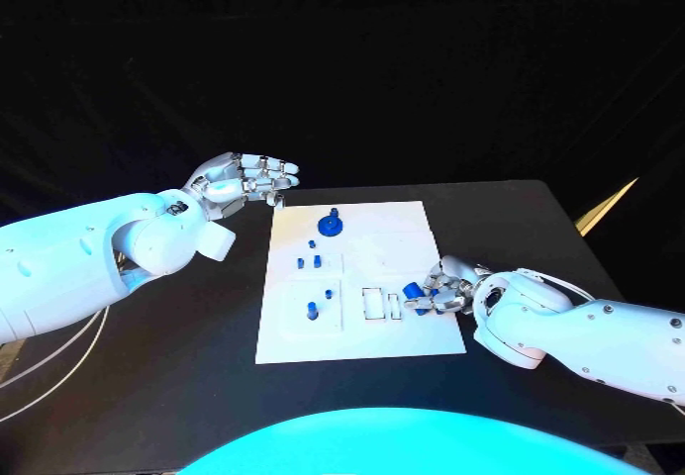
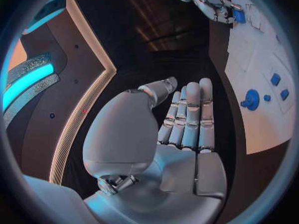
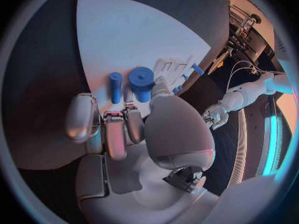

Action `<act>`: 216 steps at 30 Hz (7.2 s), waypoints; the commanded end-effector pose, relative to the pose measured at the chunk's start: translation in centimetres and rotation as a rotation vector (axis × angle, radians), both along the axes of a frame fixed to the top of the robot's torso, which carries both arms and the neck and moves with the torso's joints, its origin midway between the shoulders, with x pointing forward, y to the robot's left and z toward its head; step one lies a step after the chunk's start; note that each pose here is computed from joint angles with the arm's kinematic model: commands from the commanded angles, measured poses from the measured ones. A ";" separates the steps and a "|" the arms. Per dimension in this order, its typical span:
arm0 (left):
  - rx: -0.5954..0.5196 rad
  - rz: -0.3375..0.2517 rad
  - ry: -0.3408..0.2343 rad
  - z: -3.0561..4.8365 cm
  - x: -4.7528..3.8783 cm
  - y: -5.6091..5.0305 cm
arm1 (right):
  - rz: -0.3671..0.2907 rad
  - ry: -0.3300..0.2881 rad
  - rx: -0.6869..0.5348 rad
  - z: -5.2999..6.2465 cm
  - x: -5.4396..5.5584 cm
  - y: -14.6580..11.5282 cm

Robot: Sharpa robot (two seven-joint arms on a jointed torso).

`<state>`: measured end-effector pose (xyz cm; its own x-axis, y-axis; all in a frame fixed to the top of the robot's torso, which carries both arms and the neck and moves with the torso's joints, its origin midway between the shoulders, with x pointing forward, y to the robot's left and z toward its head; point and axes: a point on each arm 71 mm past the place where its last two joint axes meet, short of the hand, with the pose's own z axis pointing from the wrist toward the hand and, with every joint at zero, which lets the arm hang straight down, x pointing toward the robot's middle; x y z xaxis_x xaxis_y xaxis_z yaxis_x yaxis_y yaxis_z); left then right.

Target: Assemble the parts on the task board

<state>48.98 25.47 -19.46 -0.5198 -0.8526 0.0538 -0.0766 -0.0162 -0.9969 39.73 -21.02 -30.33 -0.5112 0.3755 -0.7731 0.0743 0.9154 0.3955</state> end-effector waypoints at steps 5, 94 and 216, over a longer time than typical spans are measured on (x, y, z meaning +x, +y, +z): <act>-0.003 -0.003 0.000 0.06 -0.03 -0.1 | -0.038 -0.012 0.075 0.6 -0.5 0.1; -0.001 -0.002 0.000 0.12 -0.14 -0.1 | 0.077 -0.055 0.126 2.3 -0.1 4.4; 0.001 -0.005 0.002 0.09 -0.16 0.0 | -0.054 0.131 0.170 -0.3 -1.5 3.2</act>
